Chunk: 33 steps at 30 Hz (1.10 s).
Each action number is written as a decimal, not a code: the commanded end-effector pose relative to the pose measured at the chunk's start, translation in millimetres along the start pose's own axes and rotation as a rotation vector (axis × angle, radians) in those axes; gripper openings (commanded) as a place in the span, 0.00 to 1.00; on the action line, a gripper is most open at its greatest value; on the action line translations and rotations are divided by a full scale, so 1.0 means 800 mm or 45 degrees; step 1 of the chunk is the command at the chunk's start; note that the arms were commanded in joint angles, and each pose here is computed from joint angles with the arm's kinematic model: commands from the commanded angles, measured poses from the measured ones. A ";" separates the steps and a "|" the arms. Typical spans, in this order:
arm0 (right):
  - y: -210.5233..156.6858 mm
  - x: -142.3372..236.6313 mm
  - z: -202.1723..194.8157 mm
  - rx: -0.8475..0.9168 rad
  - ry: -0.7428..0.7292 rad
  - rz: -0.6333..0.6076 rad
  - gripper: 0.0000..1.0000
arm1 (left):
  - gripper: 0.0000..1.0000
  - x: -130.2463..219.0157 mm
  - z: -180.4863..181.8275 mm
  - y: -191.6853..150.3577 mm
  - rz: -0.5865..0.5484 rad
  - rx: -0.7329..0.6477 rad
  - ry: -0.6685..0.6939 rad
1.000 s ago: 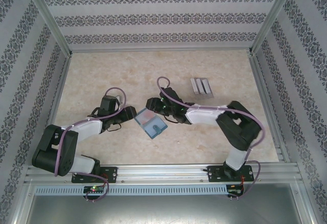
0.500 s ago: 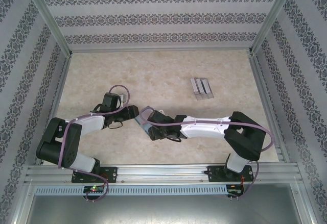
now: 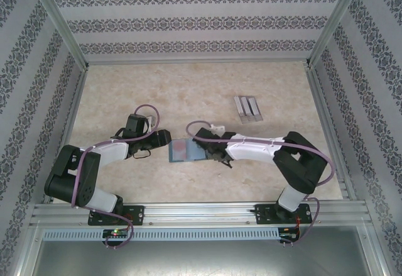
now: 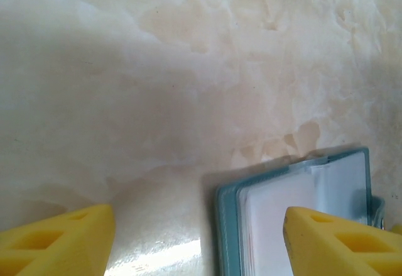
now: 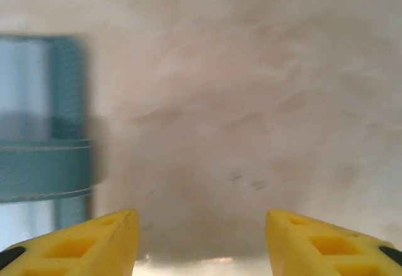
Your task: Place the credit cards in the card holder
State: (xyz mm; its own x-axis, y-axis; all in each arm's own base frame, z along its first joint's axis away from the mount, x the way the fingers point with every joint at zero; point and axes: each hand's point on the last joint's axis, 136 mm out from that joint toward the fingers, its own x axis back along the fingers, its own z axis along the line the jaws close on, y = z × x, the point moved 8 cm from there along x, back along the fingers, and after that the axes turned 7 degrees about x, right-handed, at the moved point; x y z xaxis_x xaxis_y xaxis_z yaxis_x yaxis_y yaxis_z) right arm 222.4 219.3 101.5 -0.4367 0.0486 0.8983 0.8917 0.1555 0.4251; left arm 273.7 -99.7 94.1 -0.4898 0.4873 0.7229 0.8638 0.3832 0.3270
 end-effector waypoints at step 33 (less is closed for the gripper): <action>0.212 -0.004 -0.150 0.240 -0.177 0.005 0.70 | 0.73 0.018 0.009 0.002 -0.110 -0.083 0.159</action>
State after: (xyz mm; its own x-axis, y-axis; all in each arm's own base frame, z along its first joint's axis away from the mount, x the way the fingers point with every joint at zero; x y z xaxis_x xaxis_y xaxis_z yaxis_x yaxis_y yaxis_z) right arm 386.2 127.1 181.9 -0.4753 0.1489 0.8671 0.8591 0.2913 0.4209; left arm 272.2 -89.3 102.2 -0.5601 0.3785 0.7369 0.8189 0.3877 0.4232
